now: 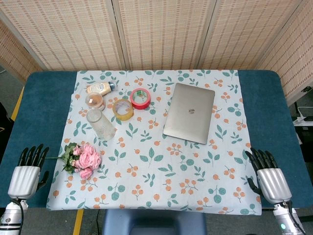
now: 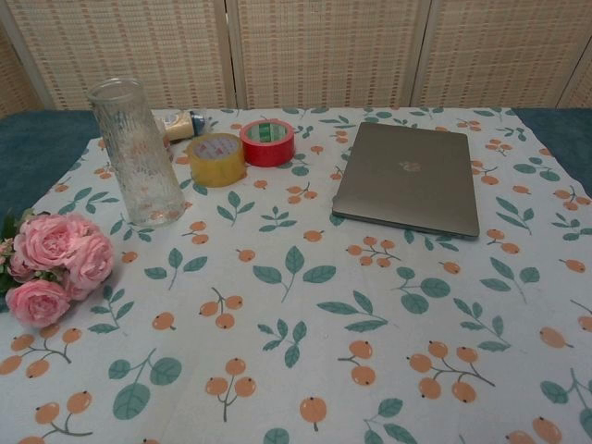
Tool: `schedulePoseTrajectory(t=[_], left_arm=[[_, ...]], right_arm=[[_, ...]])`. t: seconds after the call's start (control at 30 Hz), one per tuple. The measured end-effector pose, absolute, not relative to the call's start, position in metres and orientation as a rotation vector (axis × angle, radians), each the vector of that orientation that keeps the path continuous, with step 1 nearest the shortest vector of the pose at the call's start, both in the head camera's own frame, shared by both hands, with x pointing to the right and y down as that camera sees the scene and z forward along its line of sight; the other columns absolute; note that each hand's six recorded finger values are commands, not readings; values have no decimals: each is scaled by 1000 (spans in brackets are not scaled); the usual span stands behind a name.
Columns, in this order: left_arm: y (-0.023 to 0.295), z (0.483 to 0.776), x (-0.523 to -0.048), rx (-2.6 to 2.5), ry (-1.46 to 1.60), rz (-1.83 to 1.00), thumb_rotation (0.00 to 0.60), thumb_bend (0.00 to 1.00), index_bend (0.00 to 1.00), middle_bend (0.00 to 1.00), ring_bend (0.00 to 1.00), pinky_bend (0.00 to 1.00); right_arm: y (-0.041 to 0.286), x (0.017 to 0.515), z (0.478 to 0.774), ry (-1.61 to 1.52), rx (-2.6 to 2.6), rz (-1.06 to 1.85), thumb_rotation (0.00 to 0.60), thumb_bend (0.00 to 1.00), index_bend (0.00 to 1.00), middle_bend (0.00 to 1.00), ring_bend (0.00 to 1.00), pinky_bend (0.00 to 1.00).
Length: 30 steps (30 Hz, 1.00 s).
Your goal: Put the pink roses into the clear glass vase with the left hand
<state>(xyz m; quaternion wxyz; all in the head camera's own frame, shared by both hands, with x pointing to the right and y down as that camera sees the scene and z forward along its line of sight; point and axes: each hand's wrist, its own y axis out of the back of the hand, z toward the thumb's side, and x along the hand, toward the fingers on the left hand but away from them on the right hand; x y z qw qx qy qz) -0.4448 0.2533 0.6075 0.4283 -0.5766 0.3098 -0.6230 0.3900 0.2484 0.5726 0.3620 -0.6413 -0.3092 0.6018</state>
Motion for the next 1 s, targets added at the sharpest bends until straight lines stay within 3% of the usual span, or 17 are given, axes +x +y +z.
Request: schedulePoseTrajectory(t=[0.3,0.8,0.93,1.0], left_arm=[[259,637,-422,-1569,704,-1565,600,437,0,0,0,94],[222,709,-375,-1796,532,-1693,600,437,0,1,1,110],[212,717,-365,-1803,509,-1687,600,430,68,134,106,103],[209,720,-366,-1789,497,-1693,600,435,188,251,200,106]], right_arm=[[246,388,573,-806,-1667,1528,600,307,0,0,0,0],[249,388,567,-811,-1690,1506,600,308,0,0,0,0],[249,388,569,-799,-1692,1515,600,307,0,0,0,0],[249,388,569,-796,-1693,1518,600,307,0,0,0,0]])
